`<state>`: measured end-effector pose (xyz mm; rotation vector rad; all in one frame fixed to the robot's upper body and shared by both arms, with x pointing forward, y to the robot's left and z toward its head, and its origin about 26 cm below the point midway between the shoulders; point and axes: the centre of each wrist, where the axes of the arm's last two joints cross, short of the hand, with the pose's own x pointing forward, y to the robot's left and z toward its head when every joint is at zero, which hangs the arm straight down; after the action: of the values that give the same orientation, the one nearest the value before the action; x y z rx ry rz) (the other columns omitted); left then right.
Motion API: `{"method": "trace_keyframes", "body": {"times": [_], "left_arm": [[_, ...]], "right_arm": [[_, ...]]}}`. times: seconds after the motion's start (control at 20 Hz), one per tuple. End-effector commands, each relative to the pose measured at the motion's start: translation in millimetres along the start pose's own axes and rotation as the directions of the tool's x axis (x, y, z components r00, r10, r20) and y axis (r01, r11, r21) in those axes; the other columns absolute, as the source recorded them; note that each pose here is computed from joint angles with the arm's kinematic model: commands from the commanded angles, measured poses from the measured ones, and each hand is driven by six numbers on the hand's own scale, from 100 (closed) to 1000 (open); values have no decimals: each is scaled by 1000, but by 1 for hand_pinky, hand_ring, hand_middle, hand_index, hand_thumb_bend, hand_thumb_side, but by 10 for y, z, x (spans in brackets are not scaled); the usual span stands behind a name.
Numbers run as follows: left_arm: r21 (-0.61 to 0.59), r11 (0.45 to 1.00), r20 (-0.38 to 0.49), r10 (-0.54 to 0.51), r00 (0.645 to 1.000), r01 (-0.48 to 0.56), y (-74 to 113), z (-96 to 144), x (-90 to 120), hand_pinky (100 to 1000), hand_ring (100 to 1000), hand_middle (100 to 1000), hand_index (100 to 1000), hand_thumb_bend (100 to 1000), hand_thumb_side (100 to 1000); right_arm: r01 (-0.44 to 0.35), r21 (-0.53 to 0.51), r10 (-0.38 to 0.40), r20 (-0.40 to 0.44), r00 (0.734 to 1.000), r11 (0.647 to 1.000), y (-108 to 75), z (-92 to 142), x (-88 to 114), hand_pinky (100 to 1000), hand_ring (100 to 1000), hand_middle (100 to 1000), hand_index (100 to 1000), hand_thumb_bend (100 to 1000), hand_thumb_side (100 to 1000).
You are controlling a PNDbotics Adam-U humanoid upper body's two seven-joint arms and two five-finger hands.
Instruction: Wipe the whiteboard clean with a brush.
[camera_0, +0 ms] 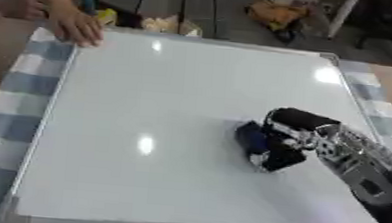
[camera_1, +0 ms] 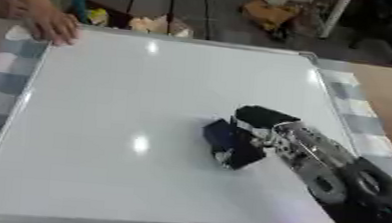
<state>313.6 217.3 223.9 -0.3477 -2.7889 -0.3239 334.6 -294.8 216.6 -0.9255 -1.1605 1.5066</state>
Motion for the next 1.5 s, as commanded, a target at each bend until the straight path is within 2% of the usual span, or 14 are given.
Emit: {"method": "trace_keyframes", "body": {"times": [0.05, 0.45, 0.8, 1.15, 1.3, 1.5], "left_arm": [[-16, 1000, 29, -3, 1000, 4, -1, -69, 51, 374, 711, 616, 584, 125, 919], [-17, 1000, 31, -4, 1000, 4, 0, -68, 51, 374, 711, 616, 583, 123, 917], [-12, 1000, 37, -3, 999, 4, -1, -69, 51, 376, 709, 615, 585, 124, 915], [-7, 1000, 45, -1, 999, 1, -8, -73, 50, 377, 708, 615, 587, 125, 913], [-7, 1000, 46, 0, 999, 0, -12, -74, 50, 377, 708, 615, 586, 125, 914], [-7, 1000, 44, -1, 999, 1, -11, -70, 49, 376, 709, 615, 585, 126, 915]], "right_arm": [[-10, -38, 11, 19, 1000, 999, -107, 82, 50, 593, 616, 342, 332, 100, 553], [-36, -174, 62, 150, 987, 984, -203, 276, 311, 579, 603, 326, 318, 100, 589], [-78, -254, 147, 266, 953, 964, -192, 324, 458, 602, 610, 326, 316, 100, 613], [-73, -225, 165, 424, 890, 972, -120, 285, 574, 606, 614, 321, 313, 100, 612], [-73, -169, 150, 505, 850, 983, -56, 260, 647, 607, 616, 320, 314, 100, 609], [-70, -132, 135, 580, 803, 989, -60, 259, 653, 622, 618, 322, 316, 100, 615]]}}
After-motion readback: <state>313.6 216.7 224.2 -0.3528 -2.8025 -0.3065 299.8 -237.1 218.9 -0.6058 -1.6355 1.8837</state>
